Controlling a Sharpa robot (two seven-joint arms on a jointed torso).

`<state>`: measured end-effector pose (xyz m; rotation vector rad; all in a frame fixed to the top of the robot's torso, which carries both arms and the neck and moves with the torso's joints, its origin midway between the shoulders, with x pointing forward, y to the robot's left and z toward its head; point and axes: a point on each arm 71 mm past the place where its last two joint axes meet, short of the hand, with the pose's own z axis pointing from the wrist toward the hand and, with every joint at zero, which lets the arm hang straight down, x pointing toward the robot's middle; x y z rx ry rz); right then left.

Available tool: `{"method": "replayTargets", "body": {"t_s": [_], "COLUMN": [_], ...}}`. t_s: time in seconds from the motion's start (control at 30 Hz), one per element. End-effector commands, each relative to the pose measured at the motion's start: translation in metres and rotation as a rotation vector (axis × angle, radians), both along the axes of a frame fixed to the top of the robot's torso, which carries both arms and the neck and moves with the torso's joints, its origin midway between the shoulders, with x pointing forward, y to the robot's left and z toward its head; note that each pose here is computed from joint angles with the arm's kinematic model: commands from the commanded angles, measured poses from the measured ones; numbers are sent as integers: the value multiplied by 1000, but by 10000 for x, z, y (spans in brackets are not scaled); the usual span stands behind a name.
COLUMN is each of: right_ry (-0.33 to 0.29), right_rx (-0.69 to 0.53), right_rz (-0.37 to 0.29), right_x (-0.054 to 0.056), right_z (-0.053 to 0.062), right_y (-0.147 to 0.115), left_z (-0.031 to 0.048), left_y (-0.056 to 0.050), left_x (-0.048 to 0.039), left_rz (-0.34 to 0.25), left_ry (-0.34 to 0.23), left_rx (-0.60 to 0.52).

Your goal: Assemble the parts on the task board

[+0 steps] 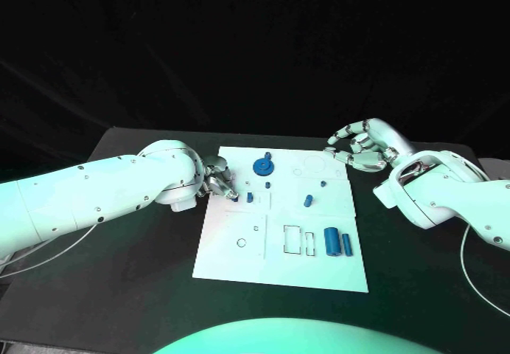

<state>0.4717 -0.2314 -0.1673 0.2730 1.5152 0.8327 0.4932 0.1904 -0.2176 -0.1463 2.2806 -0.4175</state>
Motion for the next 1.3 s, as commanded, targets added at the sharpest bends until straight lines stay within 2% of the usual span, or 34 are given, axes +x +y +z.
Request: {"method": "replayTargets", "body": {"t_s": [0.03,0.9,1.3], "right_ry": [1,1,1], "right_rx": [-4,-3,-3], "right_rz": [12,12,11], "right_x": [-6,-8,-7], "right_z": [-5,-10,-10], "right_y": [11,10,7], "left_z": [-18,-34,-43], "left_y": [-24,-102,-94], "left_x": [-20,-22,-12], "left_rz": [-24,-41,-41], "left_ry": [17,28,36], "left_rx": [16,16,21]}}
